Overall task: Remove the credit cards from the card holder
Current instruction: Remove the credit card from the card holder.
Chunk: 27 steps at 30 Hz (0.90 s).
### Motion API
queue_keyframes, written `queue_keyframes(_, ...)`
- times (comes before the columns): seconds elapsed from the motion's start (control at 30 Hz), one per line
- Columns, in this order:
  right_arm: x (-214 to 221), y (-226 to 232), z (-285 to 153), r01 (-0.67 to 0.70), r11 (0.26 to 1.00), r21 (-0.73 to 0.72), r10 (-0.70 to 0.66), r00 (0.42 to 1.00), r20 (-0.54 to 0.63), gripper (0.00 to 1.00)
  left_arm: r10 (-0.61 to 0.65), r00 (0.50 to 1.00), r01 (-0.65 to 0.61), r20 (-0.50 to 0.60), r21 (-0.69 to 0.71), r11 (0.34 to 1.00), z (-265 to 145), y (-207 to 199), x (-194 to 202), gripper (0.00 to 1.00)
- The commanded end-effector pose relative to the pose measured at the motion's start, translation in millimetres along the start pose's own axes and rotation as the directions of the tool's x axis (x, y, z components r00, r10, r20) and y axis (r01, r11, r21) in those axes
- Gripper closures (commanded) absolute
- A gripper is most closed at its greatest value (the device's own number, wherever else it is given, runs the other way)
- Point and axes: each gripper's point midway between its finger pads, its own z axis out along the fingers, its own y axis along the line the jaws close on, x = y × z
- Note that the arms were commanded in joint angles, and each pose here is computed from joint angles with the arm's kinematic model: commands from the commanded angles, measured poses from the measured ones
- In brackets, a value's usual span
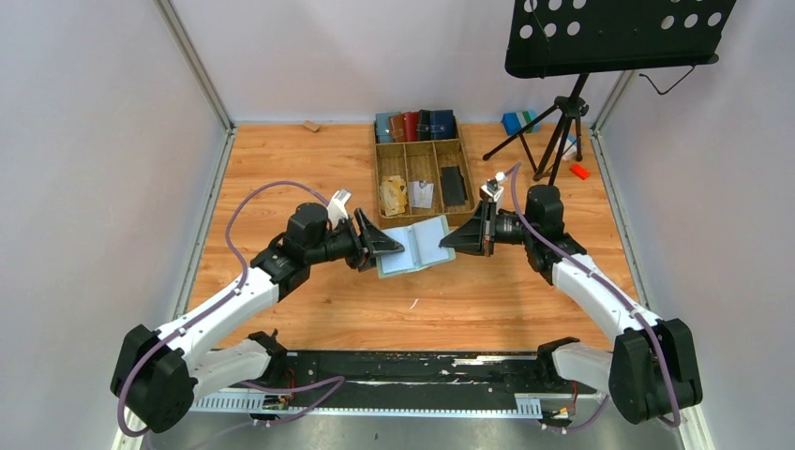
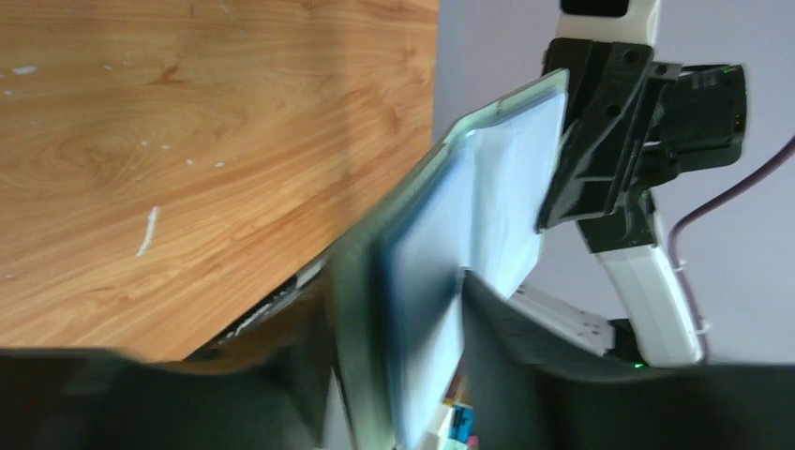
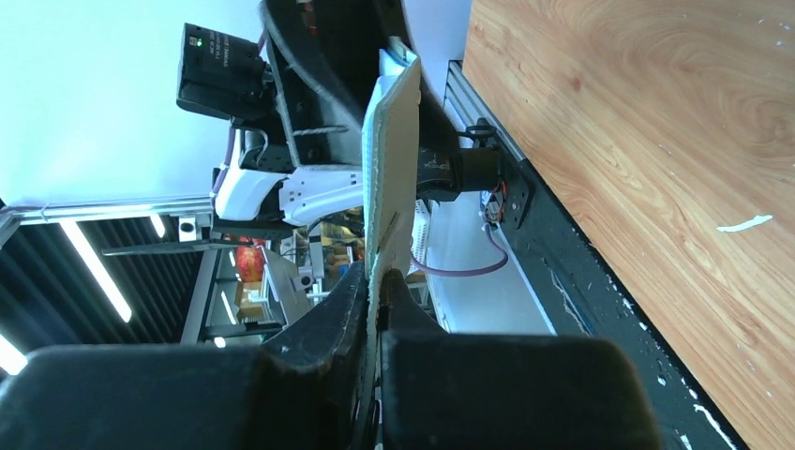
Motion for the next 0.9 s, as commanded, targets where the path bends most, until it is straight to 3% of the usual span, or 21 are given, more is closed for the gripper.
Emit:
queue_keyframes(0.0, -3.0, 26.9, 6.7, 0.079, 0.996, -0.038, -0.079, 0.997, -0.003, 1.00, 0.027, 0.998, -0.038, 0.059, 0.182, 0.983, -7.4, -50.6, -11.9, 0.56)
queue_keyframes(0.1, -4.6, 19.8, 7.9, 0.120, 0.992, 0.042, -0.120, 0.993, 0.005, 1.00, 0.035, 0.996, -0.049, 0.087, 0.159, 0.986, -8.3, -51.3, -17.0, 0.87)
queue_keyframes(0.2, -4.4, 18.5, 10.5, 0.158, 0.982, 0.101, -0.159, 0.987, -0.002, 1.00, 0.051, 0.995, -0.062, 0.089, 0.124, 0.990, -6.3, -50.6, -18.4, 0.95)
queue_keyframes(0.47, 9.6, 36.6, 33.5, 0.218, 0.975, 0.046, -0.214, 0.974, -0.075, 1.00, 0.091, 0.995, -0.094, 0.043, 0.090, 0.991, 16.4, -58.5, -11.1, 1.00)
queue_keyframes(0.63, 13.3, 31.9, 31.1, 0.217, 0.974, 0.065, -0.212, 0.974, -0.078, 0.84, 0.091, 0.995, -0.094, 0.041, 0.084, 0.992, 21.9, -58.9, -12.8, 1.00)
queue_keyframes(0.87, 12.4, 18.0, 28.0, 0.204, 0.972, 0.118, -0.197, 0.978, -0.070, 0.86, 0.078, 0.996, -0.082, 0.048, 0.088, 0.993, 24.0, -56.3, -13.5, 1.00)
